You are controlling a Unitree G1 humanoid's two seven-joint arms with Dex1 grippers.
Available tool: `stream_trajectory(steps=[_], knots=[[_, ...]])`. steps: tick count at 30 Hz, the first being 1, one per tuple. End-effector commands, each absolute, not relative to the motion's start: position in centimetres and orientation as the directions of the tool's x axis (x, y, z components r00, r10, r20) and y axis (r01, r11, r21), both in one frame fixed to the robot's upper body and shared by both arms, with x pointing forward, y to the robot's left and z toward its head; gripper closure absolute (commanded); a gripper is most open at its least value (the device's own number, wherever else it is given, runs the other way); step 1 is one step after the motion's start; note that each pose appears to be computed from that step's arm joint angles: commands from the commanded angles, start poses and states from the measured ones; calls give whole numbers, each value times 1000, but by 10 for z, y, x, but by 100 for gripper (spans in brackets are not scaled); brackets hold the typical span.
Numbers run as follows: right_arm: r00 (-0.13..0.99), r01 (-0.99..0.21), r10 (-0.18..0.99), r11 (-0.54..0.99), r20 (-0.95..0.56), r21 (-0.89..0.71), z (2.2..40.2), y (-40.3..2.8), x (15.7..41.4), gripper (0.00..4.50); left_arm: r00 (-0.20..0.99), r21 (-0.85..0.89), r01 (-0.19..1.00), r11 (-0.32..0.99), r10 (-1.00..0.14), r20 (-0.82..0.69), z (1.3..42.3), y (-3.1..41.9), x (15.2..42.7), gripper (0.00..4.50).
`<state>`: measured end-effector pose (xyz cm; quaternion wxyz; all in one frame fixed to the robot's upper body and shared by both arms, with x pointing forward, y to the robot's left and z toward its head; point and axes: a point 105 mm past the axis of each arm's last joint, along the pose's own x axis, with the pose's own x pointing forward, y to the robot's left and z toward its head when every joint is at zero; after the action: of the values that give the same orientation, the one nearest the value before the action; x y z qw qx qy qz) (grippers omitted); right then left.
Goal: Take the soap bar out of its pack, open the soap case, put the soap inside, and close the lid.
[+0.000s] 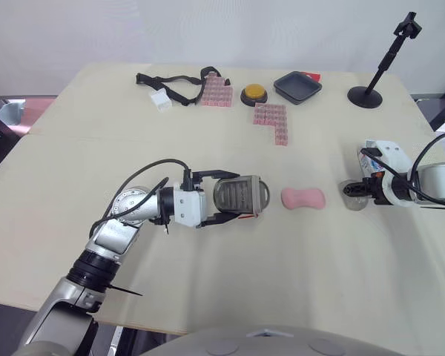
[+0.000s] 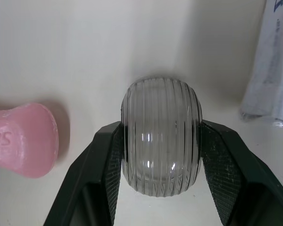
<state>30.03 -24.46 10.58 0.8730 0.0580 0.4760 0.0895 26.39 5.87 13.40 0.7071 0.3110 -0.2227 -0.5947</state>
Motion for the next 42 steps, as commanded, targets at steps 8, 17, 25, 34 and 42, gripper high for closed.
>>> stream_trajectory(steps=[8, 17, 25, 34, 42], knots=[[558, -185, 252, 967, -791, 178, 133, -240, 302, 1, 205, 726, 678, 113, -978, -39, 142, 62, 262, 103], [725, -581, 528, 814, -442, 20, 205, -210, 294, 1, 277, 688, 710, 153, -958, -73, 140, 78, 281, 103], [701, -699, 668, 713, -252, -52, 179, -221, 273, 1, 287, 655, 748, 106, -942, -176, 135, 80, 292, 103], [462, -885, 858, 430, -223, -178, 131, -194, 206, 1, 294, 625, 780, 31, -900, -323, 123, 83, 305, 103], [548, -836, 775, 506, -315, -211, 100, -196, 213, 1, 299, 624, 780, 39, -900, -318, 130, 76, 315, 103]])
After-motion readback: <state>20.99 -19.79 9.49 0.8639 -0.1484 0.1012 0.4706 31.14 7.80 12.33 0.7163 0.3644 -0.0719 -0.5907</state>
